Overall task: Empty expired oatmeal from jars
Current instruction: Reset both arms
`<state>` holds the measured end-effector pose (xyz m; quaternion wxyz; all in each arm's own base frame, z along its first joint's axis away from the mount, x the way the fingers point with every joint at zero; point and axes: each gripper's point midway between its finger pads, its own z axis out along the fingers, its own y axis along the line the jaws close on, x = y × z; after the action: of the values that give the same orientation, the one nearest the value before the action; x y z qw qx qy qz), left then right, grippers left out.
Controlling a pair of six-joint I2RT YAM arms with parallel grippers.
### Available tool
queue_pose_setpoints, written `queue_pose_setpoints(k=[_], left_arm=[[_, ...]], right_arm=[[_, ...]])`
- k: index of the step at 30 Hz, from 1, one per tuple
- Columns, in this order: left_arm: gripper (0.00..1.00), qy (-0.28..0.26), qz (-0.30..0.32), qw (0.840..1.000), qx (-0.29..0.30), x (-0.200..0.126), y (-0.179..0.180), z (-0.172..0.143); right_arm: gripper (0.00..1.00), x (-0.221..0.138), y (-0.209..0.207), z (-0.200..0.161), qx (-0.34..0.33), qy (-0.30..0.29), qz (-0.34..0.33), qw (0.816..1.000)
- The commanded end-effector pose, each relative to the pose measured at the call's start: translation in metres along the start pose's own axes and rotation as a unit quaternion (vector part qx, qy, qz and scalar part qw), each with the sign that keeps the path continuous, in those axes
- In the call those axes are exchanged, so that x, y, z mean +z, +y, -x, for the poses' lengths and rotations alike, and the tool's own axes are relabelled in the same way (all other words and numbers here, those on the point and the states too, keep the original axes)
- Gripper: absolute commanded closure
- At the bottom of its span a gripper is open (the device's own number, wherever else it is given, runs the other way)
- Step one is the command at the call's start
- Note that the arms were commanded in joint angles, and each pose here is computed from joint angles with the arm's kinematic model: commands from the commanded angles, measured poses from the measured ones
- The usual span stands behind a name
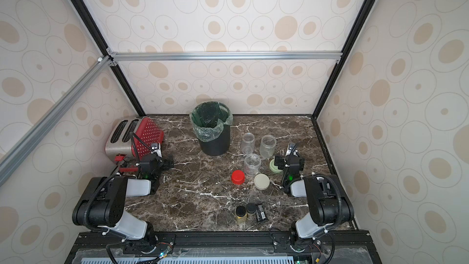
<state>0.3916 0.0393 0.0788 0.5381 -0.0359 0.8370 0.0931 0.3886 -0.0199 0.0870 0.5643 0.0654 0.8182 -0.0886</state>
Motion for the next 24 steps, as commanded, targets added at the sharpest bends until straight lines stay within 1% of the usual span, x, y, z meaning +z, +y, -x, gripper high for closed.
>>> queue_pose_setpoints(k=[1, 6, 15, 24], left_arm=[[0.01, -0.028, 0.008, 1.0, -0.007, 0.0014, 0.0041, 0.0195], [0.01, -0.027, 0.008, 1.0, -0.006, 0.0014, 0.0041, 0.0191], [0.01, -0.029, 0.007, 1.0, -0.006, 0.0009, 0.0038, 0.0197], [0.01, -0.029, 0.007, 1.0, -0.006, 0.0011, 0.0037, 0.02]], right_arm=[[0.0, 0.0016, 0.002, 0.0064, -0.005, -0.01, -0.001, 1.0], [0.0, 0.0068, 0.0012, 0.0039, 0.001, 0.005, 0.001, 1.0], [0.0, 0.0023, 0.0011, 0.0055, 0.0, -0.009, 0.004, 1.0], [0.0, 0.0025, 0.0011, 0.0046, -0.001, -0.007, 0.004, 1.0]])
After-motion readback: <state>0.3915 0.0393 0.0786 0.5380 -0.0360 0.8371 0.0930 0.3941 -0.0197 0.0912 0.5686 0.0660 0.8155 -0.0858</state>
